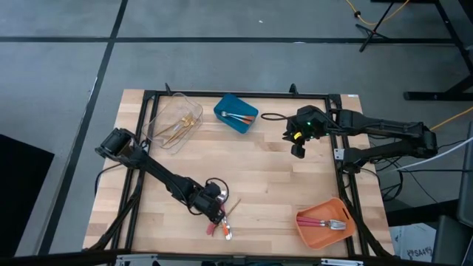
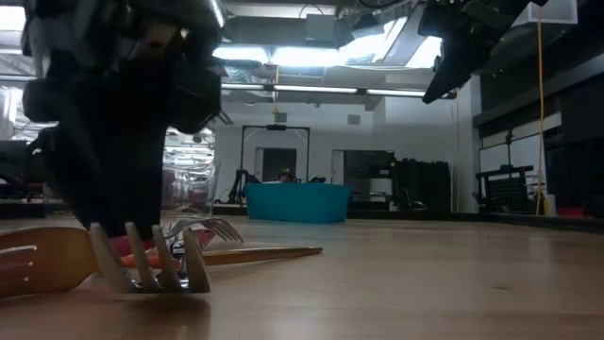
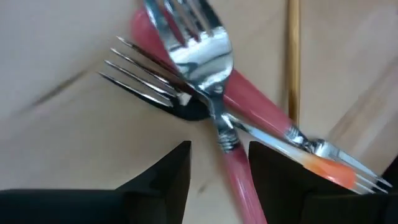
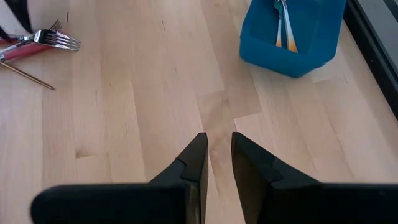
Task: Sort silverware by color (type)
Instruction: Put the pink fork into the orange bin
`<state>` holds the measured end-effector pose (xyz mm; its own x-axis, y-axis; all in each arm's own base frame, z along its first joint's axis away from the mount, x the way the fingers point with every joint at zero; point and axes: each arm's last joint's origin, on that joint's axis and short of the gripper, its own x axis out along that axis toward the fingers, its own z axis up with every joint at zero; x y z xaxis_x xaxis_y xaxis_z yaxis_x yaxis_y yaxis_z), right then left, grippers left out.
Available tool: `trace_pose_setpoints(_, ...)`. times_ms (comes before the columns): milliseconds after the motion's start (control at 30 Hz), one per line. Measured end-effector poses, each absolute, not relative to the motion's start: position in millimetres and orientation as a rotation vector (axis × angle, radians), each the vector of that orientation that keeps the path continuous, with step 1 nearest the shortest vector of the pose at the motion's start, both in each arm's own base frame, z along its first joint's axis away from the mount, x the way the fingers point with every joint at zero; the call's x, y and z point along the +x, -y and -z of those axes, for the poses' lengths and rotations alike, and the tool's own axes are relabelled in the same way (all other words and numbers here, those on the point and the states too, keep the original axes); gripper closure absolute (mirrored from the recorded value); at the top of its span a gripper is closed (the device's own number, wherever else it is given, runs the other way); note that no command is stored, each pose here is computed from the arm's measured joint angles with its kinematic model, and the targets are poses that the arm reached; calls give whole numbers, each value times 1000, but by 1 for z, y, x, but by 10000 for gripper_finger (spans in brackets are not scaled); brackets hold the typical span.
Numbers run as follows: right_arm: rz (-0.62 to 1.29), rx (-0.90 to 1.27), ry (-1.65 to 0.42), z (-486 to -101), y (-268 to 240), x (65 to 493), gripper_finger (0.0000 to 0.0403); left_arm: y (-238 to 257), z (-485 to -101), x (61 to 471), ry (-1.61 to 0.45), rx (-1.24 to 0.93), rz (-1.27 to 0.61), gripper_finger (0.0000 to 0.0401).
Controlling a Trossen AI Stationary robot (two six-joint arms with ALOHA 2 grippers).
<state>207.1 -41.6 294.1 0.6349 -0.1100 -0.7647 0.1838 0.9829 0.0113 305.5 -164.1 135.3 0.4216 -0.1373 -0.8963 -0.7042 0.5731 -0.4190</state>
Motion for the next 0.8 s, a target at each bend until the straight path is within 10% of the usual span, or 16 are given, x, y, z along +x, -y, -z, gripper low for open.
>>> trace_pose_setpoints(800,171,92,-867,-294,42,207,343,162,-129,308,-1093,-935,-471,298)
